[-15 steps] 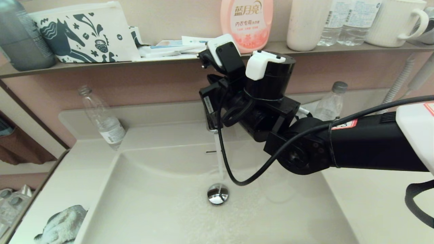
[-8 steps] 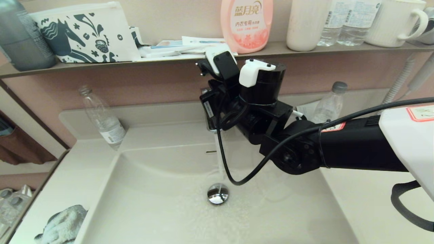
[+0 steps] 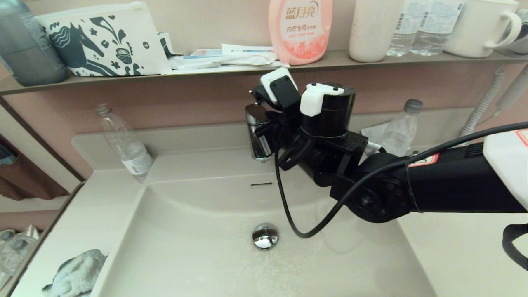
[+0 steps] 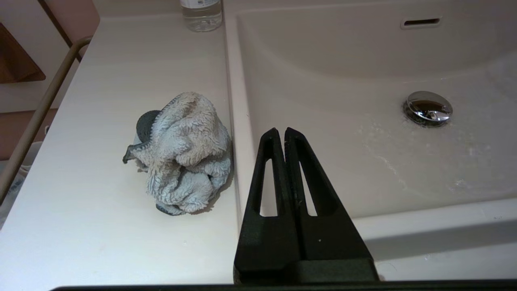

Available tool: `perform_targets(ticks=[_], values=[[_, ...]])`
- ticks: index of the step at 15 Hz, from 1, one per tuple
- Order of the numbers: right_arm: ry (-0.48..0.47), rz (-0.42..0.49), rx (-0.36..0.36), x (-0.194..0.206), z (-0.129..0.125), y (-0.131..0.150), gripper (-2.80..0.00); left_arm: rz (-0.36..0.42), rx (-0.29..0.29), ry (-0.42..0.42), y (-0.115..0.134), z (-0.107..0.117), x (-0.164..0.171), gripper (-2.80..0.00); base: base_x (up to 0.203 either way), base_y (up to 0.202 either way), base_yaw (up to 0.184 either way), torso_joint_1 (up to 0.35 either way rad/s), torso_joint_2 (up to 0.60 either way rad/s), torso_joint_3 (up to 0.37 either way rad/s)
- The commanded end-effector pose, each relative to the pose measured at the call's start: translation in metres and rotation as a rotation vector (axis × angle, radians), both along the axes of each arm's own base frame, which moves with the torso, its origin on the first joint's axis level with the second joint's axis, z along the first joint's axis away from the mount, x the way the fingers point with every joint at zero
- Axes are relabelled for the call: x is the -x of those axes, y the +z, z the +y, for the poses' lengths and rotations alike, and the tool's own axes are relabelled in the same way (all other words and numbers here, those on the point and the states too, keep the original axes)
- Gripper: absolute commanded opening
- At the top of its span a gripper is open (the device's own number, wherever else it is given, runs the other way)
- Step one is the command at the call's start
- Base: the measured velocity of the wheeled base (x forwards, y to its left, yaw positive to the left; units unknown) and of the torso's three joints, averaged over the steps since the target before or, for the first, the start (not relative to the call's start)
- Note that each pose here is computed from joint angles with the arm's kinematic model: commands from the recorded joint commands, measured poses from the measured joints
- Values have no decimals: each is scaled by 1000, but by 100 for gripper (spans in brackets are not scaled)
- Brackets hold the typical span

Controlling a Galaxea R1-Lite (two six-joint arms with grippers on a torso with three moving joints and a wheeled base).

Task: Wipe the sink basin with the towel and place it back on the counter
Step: Turn off the faucet, then pick up the cloth

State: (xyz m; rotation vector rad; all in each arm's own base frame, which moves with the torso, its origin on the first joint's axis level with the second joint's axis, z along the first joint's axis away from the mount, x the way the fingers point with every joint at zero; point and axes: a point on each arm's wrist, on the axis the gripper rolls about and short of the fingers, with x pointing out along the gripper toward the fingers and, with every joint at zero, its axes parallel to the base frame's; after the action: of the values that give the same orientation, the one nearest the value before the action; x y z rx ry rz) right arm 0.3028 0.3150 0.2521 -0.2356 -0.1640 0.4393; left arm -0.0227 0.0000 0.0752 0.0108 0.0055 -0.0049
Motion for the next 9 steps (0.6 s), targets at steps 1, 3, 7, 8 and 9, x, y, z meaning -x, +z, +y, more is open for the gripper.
perform_targets(ticks=[1,3,7,8,9], values=[[10,-28,-68,13,-10,24,-280,1,0,0,0,0,0,-280,0,0,0,0,0,0],[-1,-9,-80,24,-23,28,-280,1,0,0,0,0,0,-280,0,0,0,0,0,0],[-89,58,-37,74,-94,24,-280,32,0,0,-3,0,0,-280,0,0,0,0,0,0],[-140,49,-53,86,-121,30,-280,-1,0,0,0,0,0,-280,0,0,0,0,0,0],[-210,34,-71,95,-150,36,-280,-1,0,0,0,0,0,-280,0,0,0,0,0,0]])
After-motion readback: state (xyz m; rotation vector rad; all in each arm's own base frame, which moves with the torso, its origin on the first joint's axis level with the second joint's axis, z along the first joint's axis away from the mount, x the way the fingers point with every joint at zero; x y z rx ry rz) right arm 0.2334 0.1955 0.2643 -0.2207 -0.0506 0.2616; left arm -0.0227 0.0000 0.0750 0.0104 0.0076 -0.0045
